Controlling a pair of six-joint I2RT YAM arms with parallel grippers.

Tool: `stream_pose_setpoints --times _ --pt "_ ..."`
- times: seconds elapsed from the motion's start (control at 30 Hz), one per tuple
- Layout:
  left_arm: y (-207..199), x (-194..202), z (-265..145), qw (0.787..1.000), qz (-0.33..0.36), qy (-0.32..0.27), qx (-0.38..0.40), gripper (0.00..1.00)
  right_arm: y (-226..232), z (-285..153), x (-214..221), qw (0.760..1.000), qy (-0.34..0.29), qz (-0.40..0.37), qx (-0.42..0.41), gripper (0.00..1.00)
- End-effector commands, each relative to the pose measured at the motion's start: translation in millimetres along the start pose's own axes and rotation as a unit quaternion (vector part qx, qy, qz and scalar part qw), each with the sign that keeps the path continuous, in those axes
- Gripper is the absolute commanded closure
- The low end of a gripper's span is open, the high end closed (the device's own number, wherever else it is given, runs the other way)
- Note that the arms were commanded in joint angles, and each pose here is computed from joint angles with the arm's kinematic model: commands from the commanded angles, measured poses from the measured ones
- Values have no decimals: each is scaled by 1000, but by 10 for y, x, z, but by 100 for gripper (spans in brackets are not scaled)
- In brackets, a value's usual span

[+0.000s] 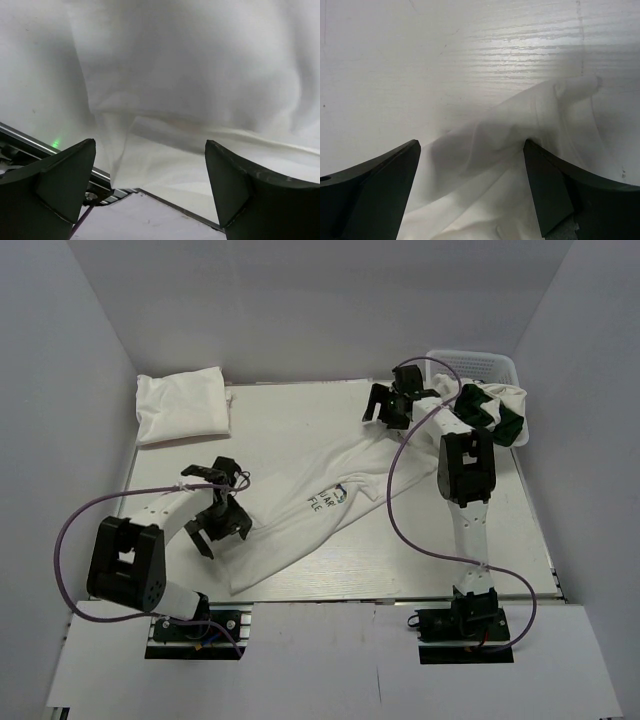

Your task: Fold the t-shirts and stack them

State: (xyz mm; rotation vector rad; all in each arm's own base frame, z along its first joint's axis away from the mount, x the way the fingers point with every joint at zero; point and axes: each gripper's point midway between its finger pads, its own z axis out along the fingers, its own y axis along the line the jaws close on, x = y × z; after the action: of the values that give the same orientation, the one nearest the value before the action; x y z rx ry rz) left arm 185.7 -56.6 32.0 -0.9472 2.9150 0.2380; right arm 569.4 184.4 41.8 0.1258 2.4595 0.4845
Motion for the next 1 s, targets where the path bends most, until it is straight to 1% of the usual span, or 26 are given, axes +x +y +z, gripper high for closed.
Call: stream_pose_setpoints --times 0.0,0.07,0.1,0.13,0.17,0.2,0.23,0.27,0.33,0.37,0.4,0.47,0.5,0.57,0.6,0.67,0.73,0.77,0.8,0.83,0.87,0.9,0.97 --pt "-103 -230 -341 997 -16 -61 34 0 194 -154 -249 996 -29 -73 -35 10" --pt "-262 -359 -480 993 -6 -90 72 0 335 -438 -451 992 -63 -107 -29 10" --pt "-383 -382 -589 991 11 -96 97 0 336 -490 -433 991 -64 -118 -22 10" --pt "-441 -375 -647 989 24 -101 105 0 388 -658 -515 988 -80 -127 -16 10" --pt "-554 -390 -708 987 30 -104 121 0 394 -735 -391 988 -73 -136 -7 10" --pt "-623 -335 -707 985 55 -98 131 0 465 -902 -410 987 -83 -136 -5 10" --pt "-749 -256 -738 981 82 -95 147 0 388 -948 -386 987 -85 -133 16 10" --pt "-911 -198 -754 975 101 -91 174 0 317 -1046 -191 989 -73 -122 31 10" --pt "-1076 -30 -603 972 147 -68 171 0 233 -1098 -76 991 -69 -101 50 10" --pt "-1227 100 -628 965 178 -59 183 0 150 -1075 96 993 -52 -85 58 10" --pt "-1270 177 -485 965 201 -44 162 0 129 -1155 169 995 -53 -59 62 10" --pt "-1395 334 -484 956 240 -37 164 0 72 -1113 436 998 -27 -35 53 10" --pt "-1401 379 -458 954 252 -35 160 0 44 -1091 483 998 -21 -31 53 10" --pt "-1473 456 -504 946 273 -42 171 0 -99 -966 703 997 12 -20 74 10" --pt "-1474 461 -501 945 276 -47 167 0 -195 -933 838 995 33 -2 90 10" --pt "-1360 457 -380 948 280 -56 141 0 -266 -814 987 994 59 8 88 10" --pt "-1158 491 -202 956 275 -43 96 0 -317 -647 1125 993 83 15 82 10" --pt "-1033 545 -82 959 276 -23 64 0 -340 -610 1134 993 86 20 84 10" --pt "-942 567 -9 961 273 -14 41 0 -304 -502 1137 993 96 26 71 10" --pt "-809 599 88 963 268 -5 14 0 -343 -475 1157 991 103 30 75 10" --pt "-737 635 141 967 256 5 -2 0 -341 -458 1096 992 99 33 75 10" --pt "-597 685 189 967 252 17 -23 0 -377 -379 1156 990 109 36 77 10" --pt "-450 704 254 971 230 27 -54 0 -423 -315 1128 989 116 43 83 10"
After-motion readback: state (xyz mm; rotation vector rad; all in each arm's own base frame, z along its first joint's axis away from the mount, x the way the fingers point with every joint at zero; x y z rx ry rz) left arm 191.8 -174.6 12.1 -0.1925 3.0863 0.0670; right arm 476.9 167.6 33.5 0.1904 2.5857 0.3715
